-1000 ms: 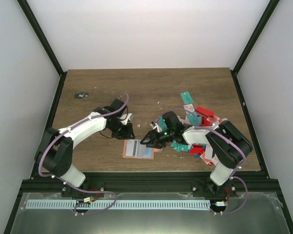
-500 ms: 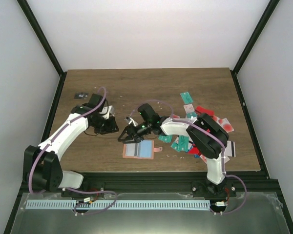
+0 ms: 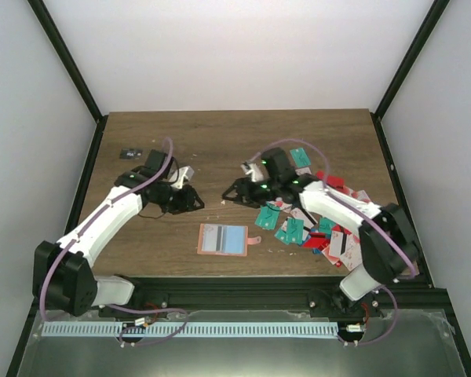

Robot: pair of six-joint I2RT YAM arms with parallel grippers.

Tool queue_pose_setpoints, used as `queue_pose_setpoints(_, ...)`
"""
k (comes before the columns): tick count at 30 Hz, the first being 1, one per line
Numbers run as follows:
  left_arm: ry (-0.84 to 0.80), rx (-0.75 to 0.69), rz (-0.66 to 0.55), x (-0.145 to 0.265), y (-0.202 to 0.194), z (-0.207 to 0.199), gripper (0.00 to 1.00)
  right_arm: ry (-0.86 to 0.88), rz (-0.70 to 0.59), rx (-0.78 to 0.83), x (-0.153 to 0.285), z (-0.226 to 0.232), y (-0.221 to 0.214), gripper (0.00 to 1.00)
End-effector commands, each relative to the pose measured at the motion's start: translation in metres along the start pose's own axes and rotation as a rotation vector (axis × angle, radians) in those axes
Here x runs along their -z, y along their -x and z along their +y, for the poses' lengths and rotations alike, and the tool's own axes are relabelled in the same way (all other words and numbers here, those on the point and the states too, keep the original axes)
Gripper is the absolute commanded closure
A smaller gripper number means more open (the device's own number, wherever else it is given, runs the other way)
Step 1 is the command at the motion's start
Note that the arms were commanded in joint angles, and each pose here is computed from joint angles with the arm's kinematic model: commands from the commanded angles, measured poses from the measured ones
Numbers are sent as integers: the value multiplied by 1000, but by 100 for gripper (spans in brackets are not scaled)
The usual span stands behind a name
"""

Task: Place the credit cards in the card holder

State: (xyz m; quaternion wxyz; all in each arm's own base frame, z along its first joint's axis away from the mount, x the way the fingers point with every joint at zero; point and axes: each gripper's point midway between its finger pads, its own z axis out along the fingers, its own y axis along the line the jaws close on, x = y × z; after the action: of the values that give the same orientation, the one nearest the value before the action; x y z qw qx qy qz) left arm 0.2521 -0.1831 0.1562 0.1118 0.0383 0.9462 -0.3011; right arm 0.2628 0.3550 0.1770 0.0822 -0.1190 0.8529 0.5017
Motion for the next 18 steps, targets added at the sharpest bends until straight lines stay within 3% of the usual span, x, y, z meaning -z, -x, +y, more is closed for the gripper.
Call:
queue_pose_setpoints(1,-99,-40,39,-21,1,-25,68,-244,-95,-145,46,-67,-18,42)
queue_pose_setpoints(11,-192,-198,212,-99,-14,-90,68,-598,-242,-401,142,-168,-74,38)
queue_pose_setpoints(18,-219,-292,312,-152,-16,-134,73,-742,-258,-508,159,-197,-97,39)
